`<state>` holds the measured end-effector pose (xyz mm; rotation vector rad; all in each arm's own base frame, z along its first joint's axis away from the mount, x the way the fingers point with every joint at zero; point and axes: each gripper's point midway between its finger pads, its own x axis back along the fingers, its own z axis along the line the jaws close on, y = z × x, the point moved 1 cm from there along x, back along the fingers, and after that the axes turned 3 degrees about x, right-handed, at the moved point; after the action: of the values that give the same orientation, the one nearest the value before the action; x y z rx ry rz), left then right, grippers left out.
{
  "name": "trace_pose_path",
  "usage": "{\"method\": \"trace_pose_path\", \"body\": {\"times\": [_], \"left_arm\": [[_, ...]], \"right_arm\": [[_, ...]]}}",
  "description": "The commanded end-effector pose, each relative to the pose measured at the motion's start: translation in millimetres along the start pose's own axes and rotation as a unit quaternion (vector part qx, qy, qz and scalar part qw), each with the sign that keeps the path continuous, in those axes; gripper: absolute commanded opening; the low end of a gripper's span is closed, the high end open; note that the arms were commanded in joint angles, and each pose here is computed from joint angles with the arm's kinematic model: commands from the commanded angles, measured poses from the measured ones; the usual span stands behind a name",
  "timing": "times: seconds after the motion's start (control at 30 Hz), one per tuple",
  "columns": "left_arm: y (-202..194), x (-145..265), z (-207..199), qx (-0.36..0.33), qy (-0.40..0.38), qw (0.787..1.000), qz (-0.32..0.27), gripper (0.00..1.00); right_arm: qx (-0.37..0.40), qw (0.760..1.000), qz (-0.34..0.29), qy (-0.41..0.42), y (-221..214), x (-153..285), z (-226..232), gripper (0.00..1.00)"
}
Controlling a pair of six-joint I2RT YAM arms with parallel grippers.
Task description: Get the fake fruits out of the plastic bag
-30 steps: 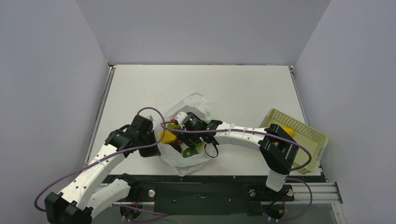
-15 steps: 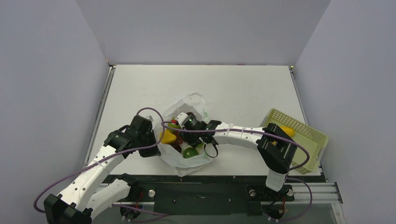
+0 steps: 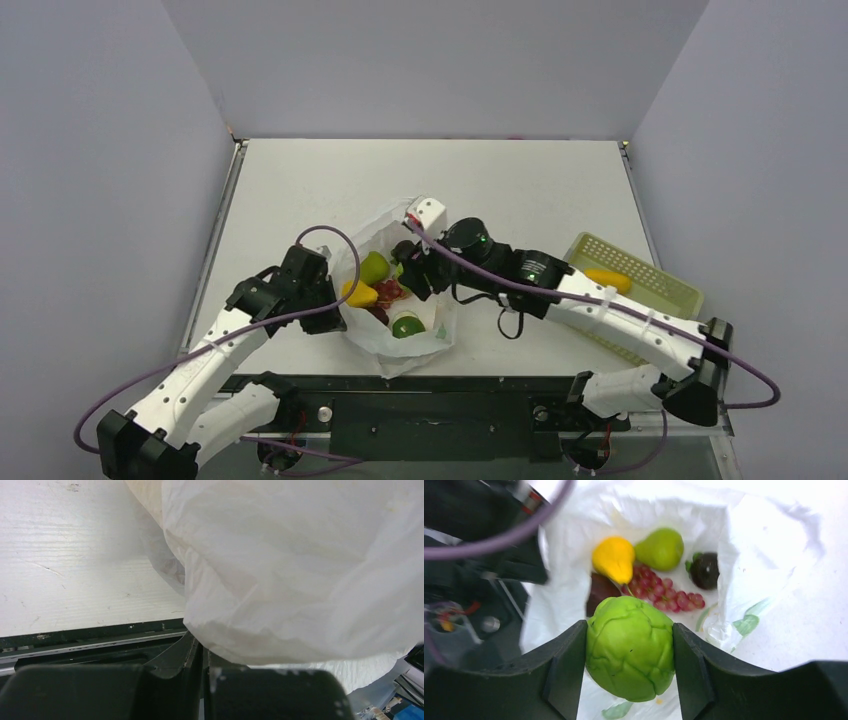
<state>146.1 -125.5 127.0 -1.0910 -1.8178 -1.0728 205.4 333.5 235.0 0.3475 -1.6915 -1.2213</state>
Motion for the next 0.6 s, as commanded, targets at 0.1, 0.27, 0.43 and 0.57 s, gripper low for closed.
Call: {"method": "trace_pose_path", "body": {"times": [0.1, 0.27, 0.43, 0.57], "left_arm": [[10, -3, -7, -0.017, -0.018, 1.000, -0.013, 0.00], [12, -2, -7, -0.020, -0.020, 0.999, -0.014, 0.00], [13, -3, -8, -0.023, -0.021, 0.999, -0.011, 0.00], [14, -4, -8, -0.027, -0.021, 0.999, -0.007, 0.00]], "right_arm": [[-0.121, 0.977, -0.151, -0.090, 72, 90, -41, 0.00], [-0.212, 0.896, -0.165, -0.353, 36, 137, -134, 0.00], [-0.269, 0.785, -0.116, -0.545, -33, 175, -214, 0.00], [-0.292, 0.707, -0.018, -0.644, -102, 194, -256, 0.00]]}}
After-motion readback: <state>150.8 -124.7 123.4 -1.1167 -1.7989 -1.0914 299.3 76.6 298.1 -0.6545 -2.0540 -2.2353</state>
